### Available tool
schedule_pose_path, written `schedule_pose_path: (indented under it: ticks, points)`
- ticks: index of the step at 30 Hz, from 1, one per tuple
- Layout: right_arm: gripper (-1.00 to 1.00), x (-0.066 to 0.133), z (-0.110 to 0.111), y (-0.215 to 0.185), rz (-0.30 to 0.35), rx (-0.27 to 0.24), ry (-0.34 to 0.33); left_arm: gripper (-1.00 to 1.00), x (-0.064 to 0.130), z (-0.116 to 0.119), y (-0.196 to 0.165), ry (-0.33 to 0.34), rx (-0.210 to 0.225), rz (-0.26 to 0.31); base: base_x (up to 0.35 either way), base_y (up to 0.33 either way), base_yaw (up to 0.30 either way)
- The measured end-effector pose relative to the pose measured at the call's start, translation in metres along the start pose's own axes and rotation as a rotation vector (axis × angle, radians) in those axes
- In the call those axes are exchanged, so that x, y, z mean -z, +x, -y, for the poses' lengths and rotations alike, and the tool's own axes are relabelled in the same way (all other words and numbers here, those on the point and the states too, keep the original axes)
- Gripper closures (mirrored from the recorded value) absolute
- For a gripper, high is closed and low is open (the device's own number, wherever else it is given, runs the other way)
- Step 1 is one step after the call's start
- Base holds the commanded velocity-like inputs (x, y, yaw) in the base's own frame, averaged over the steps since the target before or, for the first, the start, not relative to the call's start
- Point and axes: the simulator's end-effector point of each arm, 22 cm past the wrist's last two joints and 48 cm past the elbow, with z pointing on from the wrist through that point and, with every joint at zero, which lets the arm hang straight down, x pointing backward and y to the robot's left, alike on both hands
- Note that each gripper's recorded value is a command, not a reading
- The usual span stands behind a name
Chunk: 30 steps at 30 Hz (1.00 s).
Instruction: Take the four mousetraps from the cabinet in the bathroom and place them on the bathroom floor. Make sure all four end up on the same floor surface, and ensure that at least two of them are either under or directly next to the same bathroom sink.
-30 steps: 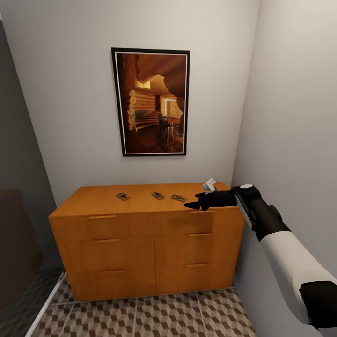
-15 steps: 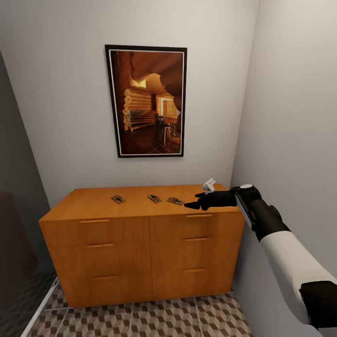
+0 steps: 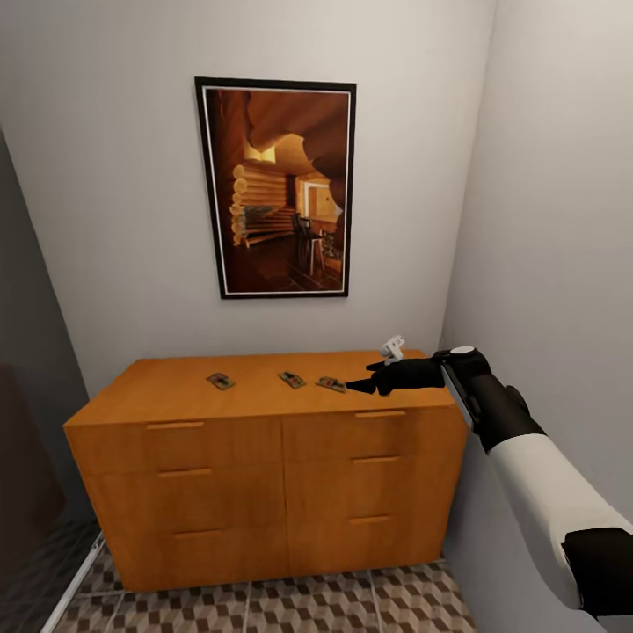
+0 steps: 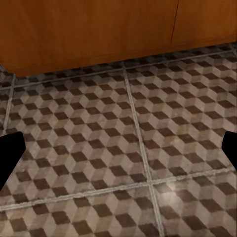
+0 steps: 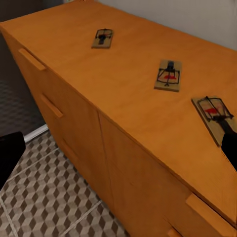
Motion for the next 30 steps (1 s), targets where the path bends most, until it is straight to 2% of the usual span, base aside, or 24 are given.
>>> schedule_pose_path:
  ticks: [20,30]
  points:
    - [-1.00,-0.0003,0.0003,0.0006,-0.002,0.001,0.002,-1.00,0.0000,-0.0001,0.0000,0.000,0.000,0.000,0.188,0.126,0.000]
    - [-1.00,0.0000,0.0011,0.0007,-0.002,0.000,0.003,-1.00,-0.0001,-0.0001,0.0001,0.000,0.000,0.000,0.056,0.024,0.000]
